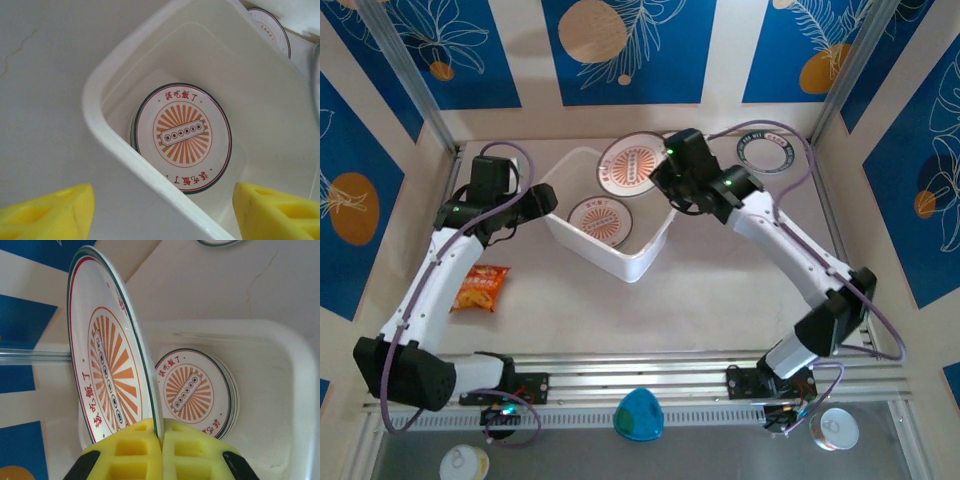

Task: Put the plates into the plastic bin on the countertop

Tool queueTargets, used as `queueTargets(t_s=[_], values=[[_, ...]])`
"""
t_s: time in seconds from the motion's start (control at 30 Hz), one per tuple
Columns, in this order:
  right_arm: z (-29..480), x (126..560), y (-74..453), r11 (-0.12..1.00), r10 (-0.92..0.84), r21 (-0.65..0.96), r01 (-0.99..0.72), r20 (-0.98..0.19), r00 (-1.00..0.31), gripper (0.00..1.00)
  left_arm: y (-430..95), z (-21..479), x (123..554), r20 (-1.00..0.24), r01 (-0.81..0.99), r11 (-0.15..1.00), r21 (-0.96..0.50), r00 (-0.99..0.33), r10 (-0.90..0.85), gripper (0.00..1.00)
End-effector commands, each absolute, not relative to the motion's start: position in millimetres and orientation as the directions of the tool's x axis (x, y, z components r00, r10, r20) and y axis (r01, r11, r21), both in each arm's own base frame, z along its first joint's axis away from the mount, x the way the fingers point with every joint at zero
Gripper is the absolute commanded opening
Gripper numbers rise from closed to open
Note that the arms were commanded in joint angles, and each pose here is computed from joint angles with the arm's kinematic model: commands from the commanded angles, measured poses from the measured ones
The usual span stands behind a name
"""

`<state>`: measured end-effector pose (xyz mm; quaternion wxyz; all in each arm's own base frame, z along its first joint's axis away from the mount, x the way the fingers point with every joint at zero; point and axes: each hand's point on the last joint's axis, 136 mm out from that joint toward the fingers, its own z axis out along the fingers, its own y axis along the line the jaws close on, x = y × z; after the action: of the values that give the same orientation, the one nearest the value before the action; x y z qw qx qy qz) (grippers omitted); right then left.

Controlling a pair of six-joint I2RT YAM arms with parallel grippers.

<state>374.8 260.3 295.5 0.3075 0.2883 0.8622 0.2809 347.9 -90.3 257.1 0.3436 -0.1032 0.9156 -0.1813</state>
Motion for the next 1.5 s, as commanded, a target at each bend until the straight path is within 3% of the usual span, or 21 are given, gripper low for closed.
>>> queueTargets(t_s=[0.0,0.5,0.93,1.47], values=[[314,390,276,0.647,0.704,0.696,0.312,-0.387,-0.595,0.0,-95,270,352,-0.601,-0.007,0.901,-0.433,-0.743,-0.295,0.73],[234,395,330,0.732,0.624,0.559,0.39,-0.32,-0.713,0.0,-72,254,353,-0.583,-0.042,0.918,-0.395,-0.761,-0.286,0.74],[208,388,336,0.768,0.589,0.498,0.404,-0.301,-0.75,0.0,-78,243,379,-0.522,-0.081,0.896,-0.437,-0.788,-0.326,0.73],[145,380,350,0.786,0.59,0.384,0.484,-0.235,-0.772,0.0,-75,234,375,-0.518,-0.083,0.911,-0.405,-0.8,-0.303,0.73]])
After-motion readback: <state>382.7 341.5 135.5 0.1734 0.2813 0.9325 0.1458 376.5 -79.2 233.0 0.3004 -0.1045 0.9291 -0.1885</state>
